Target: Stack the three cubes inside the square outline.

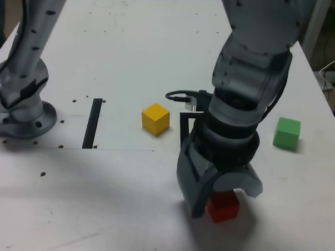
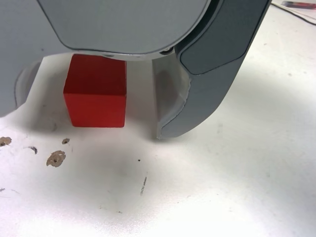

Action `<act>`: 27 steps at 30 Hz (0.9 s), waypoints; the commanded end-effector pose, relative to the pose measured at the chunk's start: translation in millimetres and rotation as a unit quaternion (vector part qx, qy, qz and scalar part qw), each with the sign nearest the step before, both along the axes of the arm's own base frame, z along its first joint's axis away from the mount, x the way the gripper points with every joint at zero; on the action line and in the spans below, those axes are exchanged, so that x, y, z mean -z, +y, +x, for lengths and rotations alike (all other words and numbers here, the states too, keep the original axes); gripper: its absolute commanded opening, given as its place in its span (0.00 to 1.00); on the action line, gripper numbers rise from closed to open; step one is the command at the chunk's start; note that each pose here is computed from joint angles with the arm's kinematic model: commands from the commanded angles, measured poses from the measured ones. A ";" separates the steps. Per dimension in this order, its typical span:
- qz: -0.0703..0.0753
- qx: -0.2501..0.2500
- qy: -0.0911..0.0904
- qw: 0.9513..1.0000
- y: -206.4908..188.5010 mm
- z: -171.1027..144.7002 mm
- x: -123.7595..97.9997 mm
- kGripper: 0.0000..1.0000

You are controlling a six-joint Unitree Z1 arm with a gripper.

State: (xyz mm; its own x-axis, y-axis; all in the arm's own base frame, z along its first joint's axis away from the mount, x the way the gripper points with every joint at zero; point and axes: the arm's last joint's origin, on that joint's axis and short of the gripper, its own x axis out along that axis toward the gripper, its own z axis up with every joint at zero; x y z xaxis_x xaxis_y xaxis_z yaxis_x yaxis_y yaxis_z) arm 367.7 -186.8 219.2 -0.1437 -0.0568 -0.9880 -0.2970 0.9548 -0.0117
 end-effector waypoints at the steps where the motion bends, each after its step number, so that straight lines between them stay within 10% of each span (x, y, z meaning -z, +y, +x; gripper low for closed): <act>1: 0.003 -0.001 0.000 1.000 -0.4 0.6 2.0 0.83; 27: -0.001 0.003 -0.016 1.000 0.2 0.4 -3.8 0.40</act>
State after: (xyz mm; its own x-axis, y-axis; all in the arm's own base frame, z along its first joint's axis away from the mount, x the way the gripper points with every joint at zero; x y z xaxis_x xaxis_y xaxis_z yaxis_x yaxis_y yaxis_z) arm 369.5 -187.0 219.7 -0.1195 -0.0541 -0.9914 -0.2931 0.9559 -0.0169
